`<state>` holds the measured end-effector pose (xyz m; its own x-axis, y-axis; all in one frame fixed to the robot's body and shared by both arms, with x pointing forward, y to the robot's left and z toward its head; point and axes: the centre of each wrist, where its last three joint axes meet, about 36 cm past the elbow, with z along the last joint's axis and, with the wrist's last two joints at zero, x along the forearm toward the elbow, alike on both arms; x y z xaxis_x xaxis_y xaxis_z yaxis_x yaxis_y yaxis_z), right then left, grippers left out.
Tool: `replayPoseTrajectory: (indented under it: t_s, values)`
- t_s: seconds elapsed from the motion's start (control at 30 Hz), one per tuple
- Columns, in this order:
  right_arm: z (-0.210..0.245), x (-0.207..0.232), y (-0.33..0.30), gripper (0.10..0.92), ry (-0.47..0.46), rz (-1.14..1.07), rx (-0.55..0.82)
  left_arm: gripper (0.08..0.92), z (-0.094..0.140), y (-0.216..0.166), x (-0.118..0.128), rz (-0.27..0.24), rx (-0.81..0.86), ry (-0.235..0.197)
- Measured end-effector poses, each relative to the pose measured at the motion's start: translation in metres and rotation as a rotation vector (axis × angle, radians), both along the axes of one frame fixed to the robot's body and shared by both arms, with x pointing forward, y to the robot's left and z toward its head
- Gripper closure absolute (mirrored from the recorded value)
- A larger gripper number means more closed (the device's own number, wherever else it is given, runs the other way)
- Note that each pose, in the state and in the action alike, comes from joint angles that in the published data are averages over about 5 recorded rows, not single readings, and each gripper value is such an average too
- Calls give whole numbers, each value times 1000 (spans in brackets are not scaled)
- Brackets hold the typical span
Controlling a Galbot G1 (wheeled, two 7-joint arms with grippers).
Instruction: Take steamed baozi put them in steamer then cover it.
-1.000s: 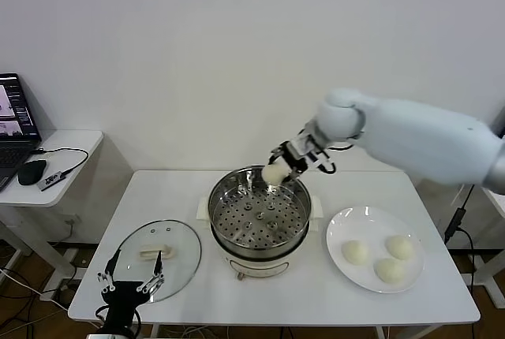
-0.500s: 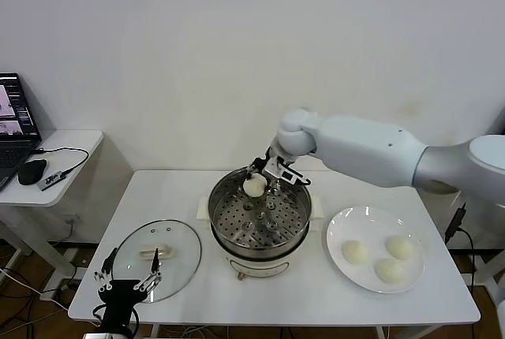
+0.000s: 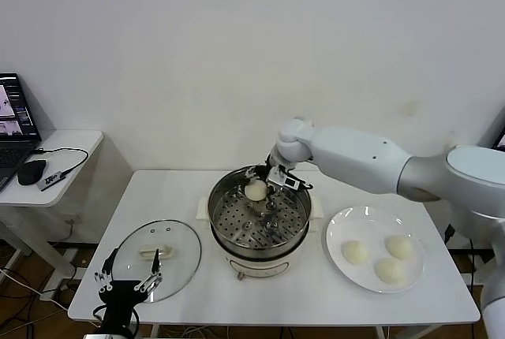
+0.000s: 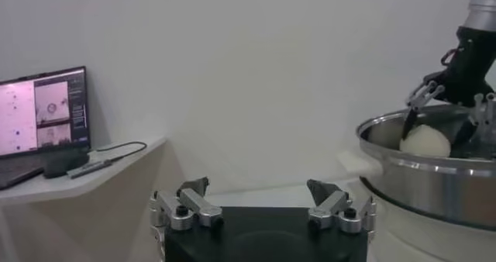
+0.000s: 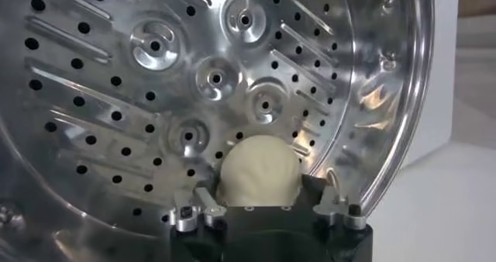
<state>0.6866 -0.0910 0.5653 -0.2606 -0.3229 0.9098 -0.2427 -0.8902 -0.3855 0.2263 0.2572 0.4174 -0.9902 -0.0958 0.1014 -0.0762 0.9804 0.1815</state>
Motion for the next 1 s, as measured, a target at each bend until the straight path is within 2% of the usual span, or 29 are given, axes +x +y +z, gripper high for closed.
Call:
replayPoseTrajectory:
  t_s: [0.27, 0.63, 0.8, 1.0]
  values:
    - [31, -7, -11, 200, 16, -77, 15, 177, 3, -1, -2, -3, 0, 0]
    - [108, -37, -73, 200, 46, -459, 105, 177, 15, 0, -3, -6, 18, 20]
    - [116, -60, -120, 200, 93, -660, 137, 177, 20, 3, 0, -21, 34, 29]
    - [106, -91, -177, 200, 149, -850, 153, 177, 26, 5, 4, -50, 52, 33]
